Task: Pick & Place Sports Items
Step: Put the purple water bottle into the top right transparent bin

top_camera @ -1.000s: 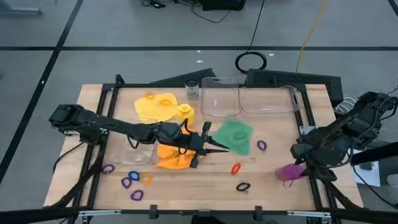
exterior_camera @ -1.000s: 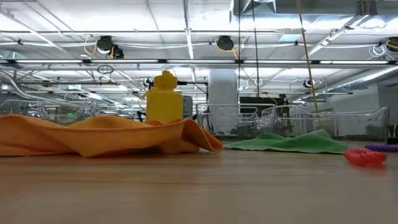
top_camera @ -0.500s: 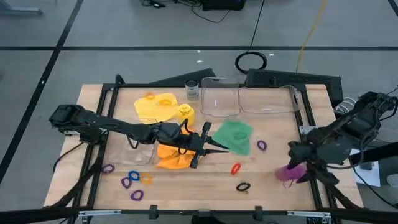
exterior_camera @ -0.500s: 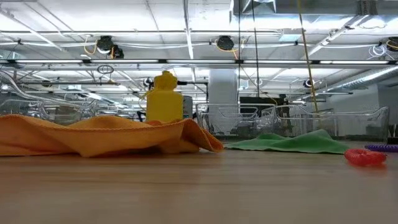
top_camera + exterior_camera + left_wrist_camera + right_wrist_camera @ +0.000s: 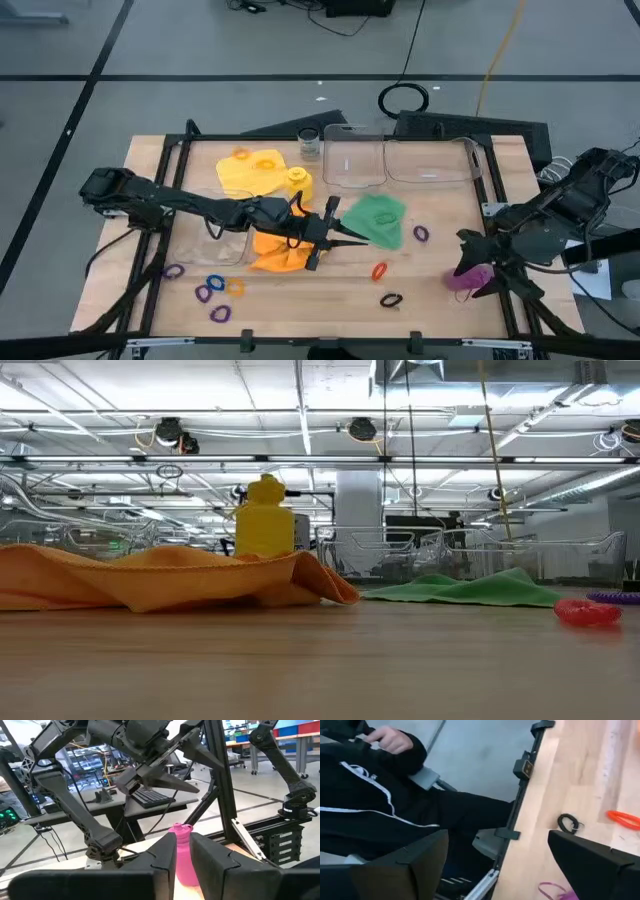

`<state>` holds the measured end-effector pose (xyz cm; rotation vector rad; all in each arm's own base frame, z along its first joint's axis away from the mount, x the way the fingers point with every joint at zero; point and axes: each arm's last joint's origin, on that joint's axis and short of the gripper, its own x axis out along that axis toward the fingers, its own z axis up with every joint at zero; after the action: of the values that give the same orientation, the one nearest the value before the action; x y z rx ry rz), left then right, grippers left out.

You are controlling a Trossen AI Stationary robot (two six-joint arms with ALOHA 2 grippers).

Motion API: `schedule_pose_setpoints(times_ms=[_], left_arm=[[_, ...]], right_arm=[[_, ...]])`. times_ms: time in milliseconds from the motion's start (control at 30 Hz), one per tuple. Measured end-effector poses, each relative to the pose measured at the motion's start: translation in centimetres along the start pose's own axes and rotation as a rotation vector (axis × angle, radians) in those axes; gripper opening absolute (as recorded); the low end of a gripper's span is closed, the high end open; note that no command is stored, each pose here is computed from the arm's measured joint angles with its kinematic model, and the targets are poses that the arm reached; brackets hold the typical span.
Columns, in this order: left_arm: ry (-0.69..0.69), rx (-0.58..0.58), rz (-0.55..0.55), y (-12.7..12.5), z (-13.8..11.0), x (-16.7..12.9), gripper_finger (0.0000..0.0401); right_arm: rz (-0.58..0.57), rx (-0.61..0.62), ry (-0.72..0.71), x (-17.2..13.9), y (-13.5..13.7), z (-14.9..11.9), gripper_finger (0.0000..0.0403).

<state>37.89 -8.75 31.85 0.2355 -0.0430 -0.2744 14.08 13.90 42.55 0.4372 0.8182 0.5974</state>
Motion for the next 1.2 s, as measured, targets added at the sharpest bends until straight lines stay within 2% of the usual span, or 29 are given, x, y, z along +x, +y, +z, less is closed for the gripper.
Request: schedule_pose_setpoints(times_ms=[100, 167, 533, 667, 900, 1200], left_arm=[[0.0, 0.0, 0.0, 0.0, 0.0, 0.0, 0.0049], [0.0, 0.0, 0.0, 0.0, 0.0, 0.0, 0.0049], [0.0, 0.012, 0.0, 0.0, 0.0, 0.0, 0.0049], [0.001, 0.012, 0.0, 0.0, 0.0, 0.0, 0.0049], [0.011, 0.011, -0.002, 0.0, -0.1, 0.0, 0.0049], [0.018, 0.007, -0.004, 0.0, -0.2, 0.0, 0.0049]], right_arm=[[0.011, 0.036, 0.047, 0.4, -0.2, -0.3, 0.0259], [-0.028, 0.074, 0.093, 0.8, -0.5, -0.7, 0.0259], [-0.441, 0.175, 0.533, 3.8, -3.2, -3.7, 0.0258], [-0.586, 0.164, 0.596, 3.5, -3.8, -4.4, 0.0258], [-0.58, 0.217, 0.537, 2.7, -3.6, -4.4, 0.0258], [-0.551, 0.206, 0.53, 2.9, -3.0, -4.7, 0.0258]])
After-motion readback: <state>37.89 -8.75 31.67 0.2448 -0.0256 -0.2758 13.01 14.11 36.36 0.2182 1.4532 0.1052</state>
